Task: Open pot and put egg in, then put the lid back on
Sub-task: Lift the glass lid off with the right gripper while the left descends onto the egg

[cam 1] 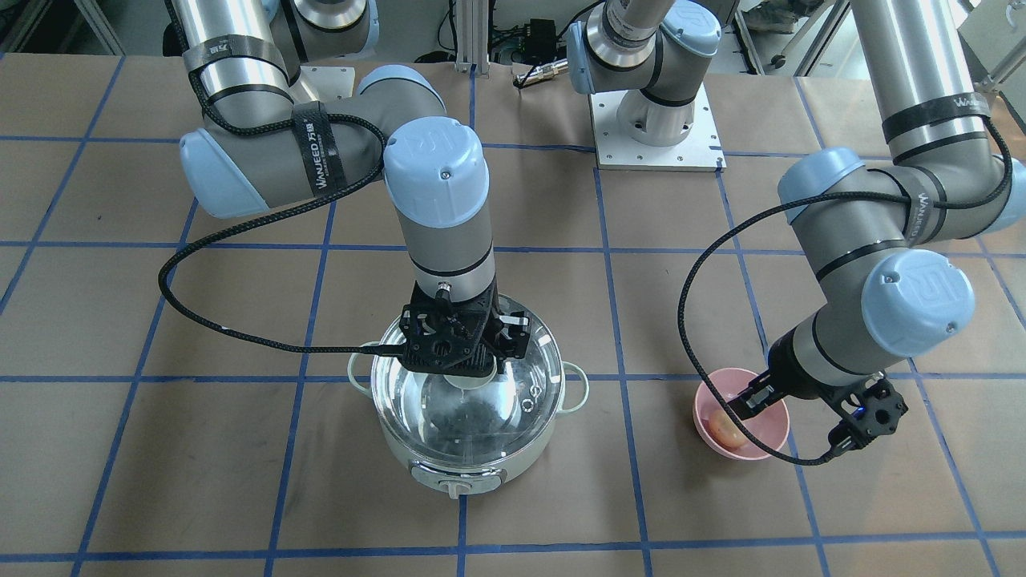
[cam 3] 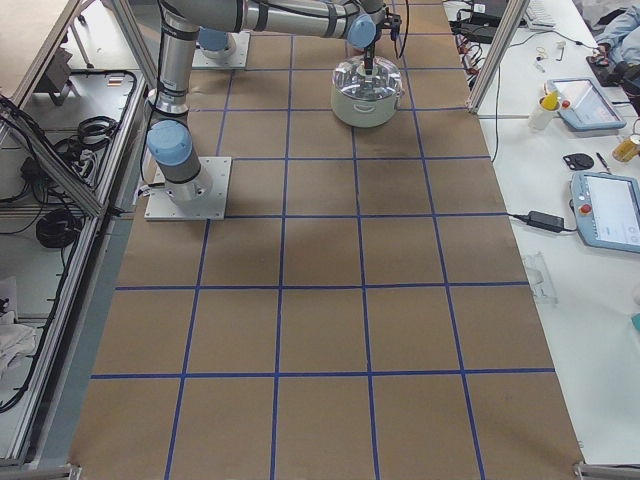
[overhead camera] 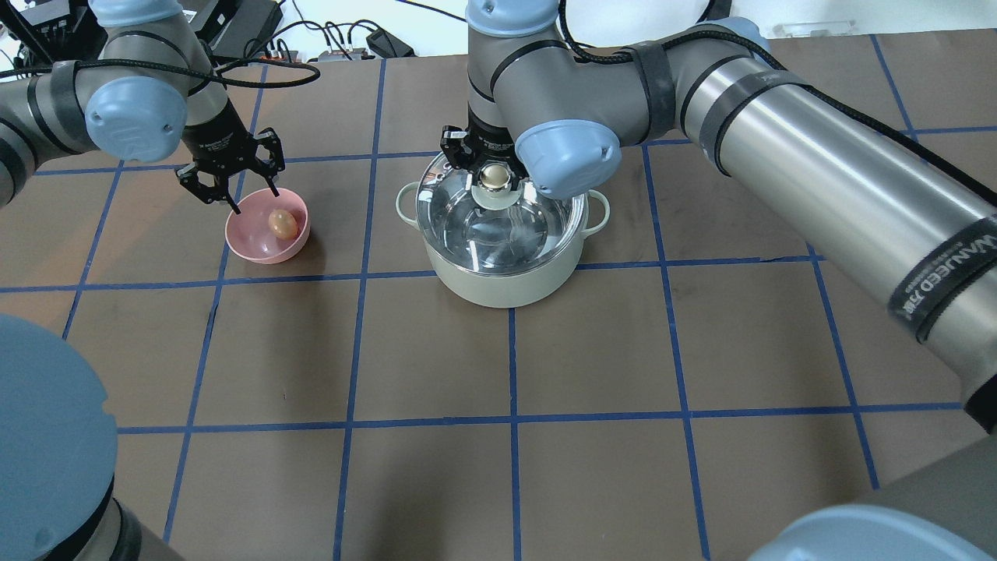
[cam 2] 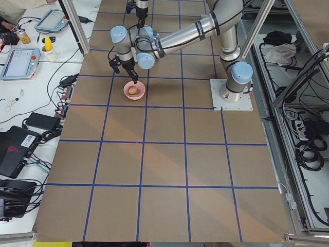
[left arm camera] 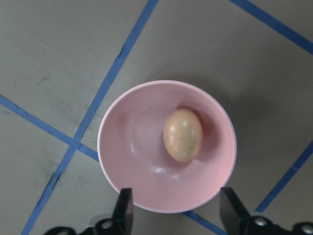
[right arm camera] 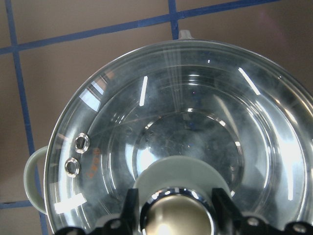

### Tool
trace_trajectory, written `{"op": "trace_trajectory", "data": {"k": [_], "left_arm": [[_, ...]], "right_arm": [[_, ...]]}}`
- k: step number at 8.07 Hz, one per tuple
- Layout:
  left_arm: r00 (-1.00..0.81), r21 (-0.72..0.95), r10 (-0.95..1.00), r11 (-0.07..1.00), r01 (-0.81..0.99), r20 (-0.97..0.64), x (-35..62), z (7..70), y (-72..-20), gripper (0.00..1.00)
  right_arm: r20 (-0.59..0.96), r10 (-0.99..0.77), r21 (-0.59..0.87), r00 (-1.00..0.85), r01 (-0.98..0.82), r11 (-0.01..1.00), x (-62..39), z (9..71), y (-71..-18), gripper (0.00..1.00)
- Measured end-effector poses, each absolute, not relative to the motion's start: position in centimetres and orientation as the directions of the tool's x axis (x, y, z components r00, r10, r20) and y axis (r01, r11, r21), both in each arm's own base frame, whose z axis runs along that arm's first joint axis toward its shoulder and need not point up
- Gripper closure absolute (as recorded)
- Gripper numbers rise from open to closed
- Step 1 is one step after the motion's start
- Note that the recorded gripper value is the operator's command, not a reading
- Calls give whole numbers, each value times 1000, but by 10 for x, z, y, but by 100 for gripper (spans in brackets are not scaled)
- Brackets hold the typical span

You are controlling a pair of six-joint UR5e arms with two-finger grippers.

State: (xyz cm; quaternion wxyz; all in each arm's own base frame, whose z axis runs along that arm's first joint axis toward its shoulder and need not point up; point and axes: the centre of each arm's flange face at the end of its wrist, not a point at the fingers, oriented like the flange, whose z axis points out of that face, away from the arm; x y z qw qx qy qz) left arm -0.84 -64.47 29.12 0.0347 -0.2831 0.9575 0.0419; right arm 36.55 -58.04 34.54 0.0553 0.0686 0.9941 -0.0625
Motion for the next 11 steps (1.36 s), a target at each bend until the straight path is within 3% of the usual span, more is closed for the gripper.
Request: {"op": "trace_trajectory", "data": {"k": [1,4,6,9,10,11], "left_arm": [[-838,71,-538,836,-544,-96,-7,282,-647,35],[-833,83,-544,830,-552,-101,3,260,-654,35],[-833,88,-544,829,-552,-103,6,246,-658,35],[-834,94,-542,829,-551,-106,7,234,-660,38],[-834,100,-541,829,-550,-108,7,230,-661,45],[-834,107,-541,828,-551,-110,8,225,-661,45]], "right_arm": [[-120,120,-117,-985,134,984,365,346,-580,85],[-118,96,-134,-988,112,985,362,358,-580,88],[-110,80,-141,-991,95,985,345,404,-579,88],[-47,6,-124,-999,12,992,222,457,-600,94],[-23,-18,-114,-1000,-15,993,174,468,-604,96],[6,-48,-103,-999,-49,994,134,475,-606,96]]}}
